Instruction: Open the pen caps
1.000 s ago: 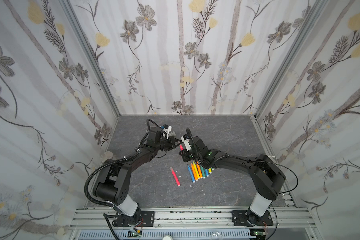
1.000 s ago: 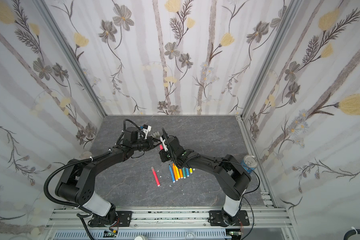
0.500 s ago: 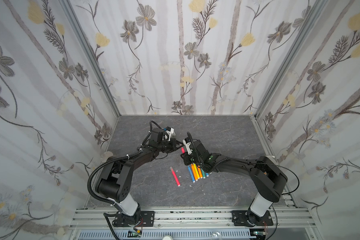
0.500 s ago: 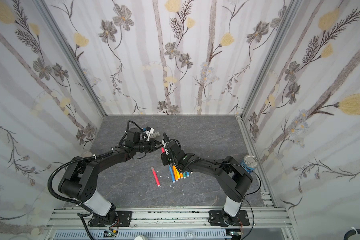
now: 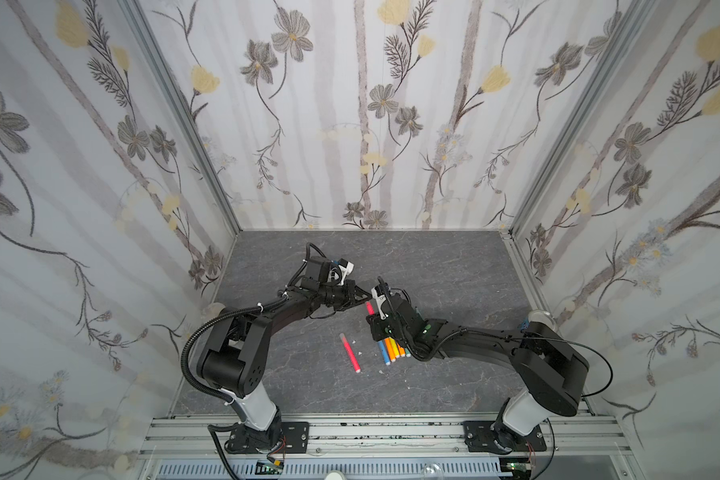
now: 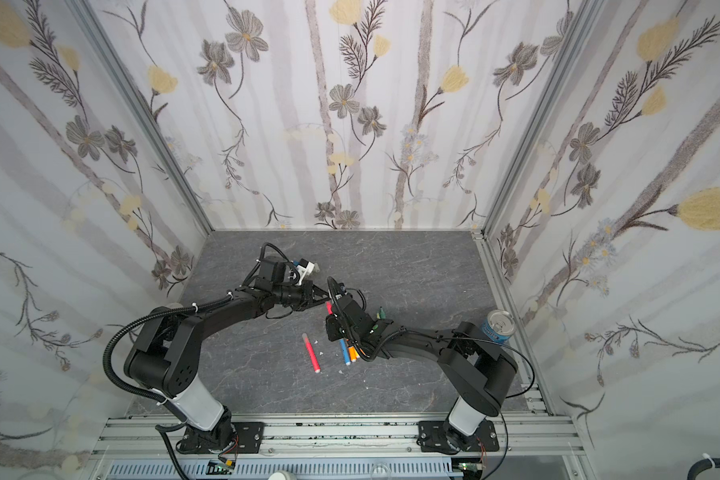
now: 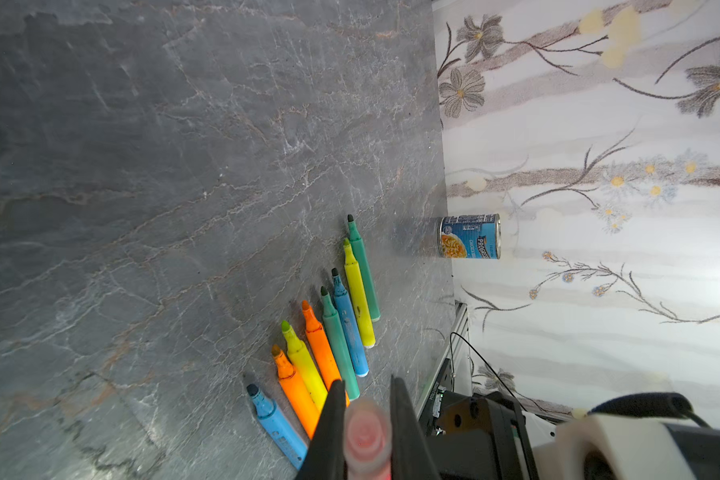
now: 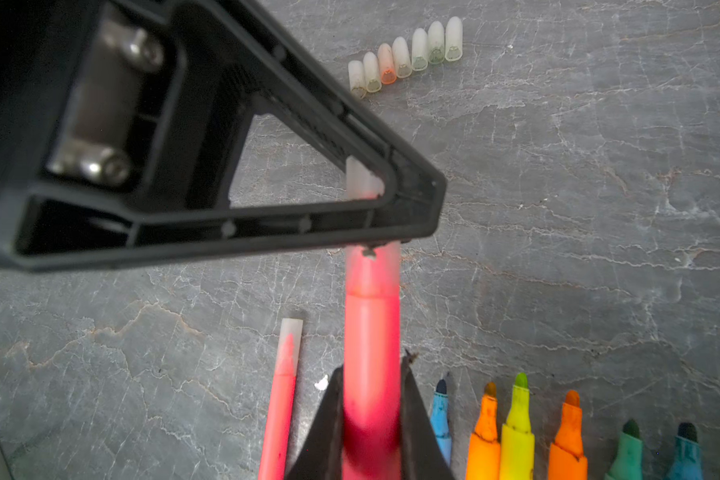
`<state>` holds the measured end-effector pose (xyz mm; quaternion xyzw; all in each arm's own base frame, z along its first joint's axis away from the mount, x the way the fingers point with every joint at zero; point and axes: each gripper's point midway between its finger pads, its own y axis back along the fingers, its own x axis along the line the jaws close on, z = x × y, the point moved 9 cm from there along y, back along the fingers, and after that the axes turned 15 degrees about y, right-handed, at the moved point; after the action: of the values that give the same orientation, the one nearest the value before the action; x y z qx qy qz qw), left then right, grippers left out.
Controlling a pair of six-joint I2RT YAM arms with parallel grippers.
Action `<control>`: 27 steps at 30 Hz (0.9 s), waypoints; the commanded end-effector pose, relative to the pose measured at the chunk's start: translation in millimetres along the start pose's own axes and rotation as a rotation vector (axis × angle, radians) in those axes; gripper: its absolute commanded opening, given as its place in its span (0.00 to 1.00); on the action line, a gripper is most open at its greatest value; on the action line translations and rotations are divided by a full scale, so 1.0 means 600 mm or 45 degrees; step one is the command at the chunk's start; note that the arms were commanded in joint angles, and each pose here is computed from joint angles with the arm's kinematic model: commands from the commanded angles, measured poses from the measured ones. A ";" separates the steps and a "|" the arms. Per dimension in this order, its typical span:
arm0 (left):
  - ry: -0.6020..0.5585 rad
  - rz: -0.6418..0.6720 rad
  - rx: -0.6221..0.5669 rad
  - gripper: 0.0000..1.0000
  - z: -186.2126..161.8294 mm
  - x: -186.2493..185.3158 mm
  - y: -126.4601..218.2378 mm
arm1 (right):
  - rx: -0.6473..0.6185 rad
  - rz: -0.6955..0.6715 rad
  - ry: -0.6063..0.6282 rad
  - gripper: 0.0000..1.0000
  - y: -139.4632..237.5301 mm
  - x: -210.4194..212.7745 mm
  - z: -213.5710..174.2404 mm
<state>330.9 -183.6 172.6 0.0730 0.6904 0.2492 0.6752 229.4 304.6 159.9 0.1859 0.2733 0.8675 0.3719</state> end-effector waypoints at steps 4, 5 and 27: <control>-0.188 0.148 -0.468 0.00 0.080 0.008 0.031 | 0.203 0.162 0.036 0.00 0.017 0.028 -0.046; -0.188 0.153 -0.472 0.00 0.082 0.010 0.034 | 0.201 0.166 0.034 0.00 0.018 0.030 -0.046; -0.120 0.143 -0.513 0.04 0.097 0.031 0.072 | 0.106 0.138 0.004 0.00 0.066 0.041 -0.030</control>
<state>377.4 -123.6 168.6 -0.0021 0.5910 0.4264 0.6848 175.4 296.6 164.0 0.2182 0.3159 0.8744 0.2966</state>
